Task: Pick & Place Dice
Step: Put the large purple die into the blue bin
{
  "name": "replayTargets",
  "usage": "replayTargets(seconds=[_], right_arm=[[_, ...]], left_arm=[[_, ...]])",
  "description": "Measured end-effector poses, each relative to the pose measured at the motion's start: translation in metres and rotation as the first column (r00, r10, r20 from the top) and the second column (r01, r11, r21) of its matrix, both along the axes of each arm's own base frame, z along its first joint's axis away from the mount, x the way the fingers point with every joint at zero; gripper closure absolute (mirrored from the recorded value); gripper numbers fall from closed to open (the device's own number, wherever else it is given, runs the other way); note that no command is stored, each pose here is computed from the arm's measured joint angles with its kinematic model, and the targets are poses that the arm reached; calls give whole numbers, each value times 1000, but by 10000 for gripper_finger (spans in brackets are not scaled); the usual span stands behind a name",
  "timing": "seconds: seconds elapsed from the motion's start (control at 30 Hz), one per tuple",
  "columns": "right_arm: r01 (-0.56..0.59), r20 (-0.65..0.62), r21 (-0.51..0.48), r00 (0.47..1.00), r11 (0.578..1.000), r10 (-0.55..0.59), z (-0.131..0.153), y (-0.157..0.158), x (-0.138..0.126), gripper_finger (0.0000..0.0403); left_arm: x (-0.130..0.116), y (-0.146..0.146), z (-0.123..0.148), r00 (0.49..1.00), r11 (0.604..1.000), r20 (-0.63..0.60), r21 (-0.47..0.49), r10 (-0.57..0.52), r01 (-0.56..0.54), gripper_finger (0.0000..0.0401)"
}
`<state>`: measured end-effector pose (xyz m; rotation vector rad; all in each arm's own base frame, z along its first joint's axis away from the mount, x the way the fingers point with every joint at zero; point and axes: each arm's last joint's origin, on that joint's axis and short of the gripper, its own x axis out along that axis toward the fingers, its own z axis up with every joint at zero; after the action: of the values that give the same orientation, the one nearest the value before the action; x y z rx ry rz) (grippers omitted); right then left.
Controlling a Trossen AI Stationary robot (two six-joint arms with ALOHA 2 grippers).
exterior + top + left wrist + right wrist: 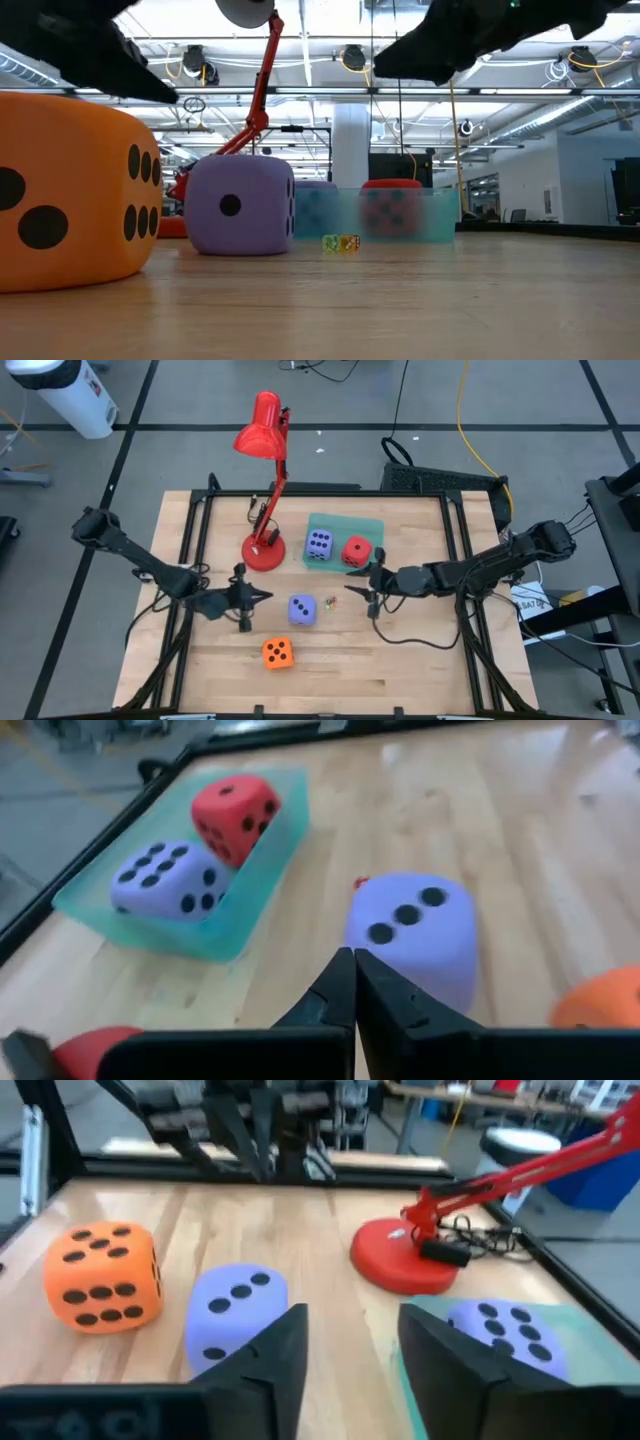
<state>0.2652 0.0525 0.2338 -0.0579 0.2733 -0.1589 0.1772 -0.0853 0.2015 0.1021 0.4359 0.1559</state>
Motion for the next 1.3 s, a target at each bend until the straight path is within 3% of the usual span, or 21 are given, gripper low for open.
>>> replayTargets(seconds=[0.13,0.27,0.5,0.63,0.77,1.3], right_arm=[[3,-24,0,1000,1000,-3,8,4,16,225],[-7,-135,-15,991,1000,5,13,6,39,195],[-102,-219,2,971,995,100,40,6,89,109],[-133,-230,-47,966,990,119,40,10,109,58],[-147,-250,0,958,989,143,29,13,118,12],[-204,-302,122,925,971,232,-20,18,142,3]], left_arm=[[-10,-2,2,998,1000,65,20,-22,21,395],[-17,0,8,993,1000,116,4,-2,2,398],[-24,4,2,992,1000,124,8,1,-2,397],[-24,4,-2,993,1000,119,-15,6,-4,393],[-25,4,-2,993,1000,119,-23,-1,3,398],[-25,4,-2,993,1000,117,-26,-2,5,382]])
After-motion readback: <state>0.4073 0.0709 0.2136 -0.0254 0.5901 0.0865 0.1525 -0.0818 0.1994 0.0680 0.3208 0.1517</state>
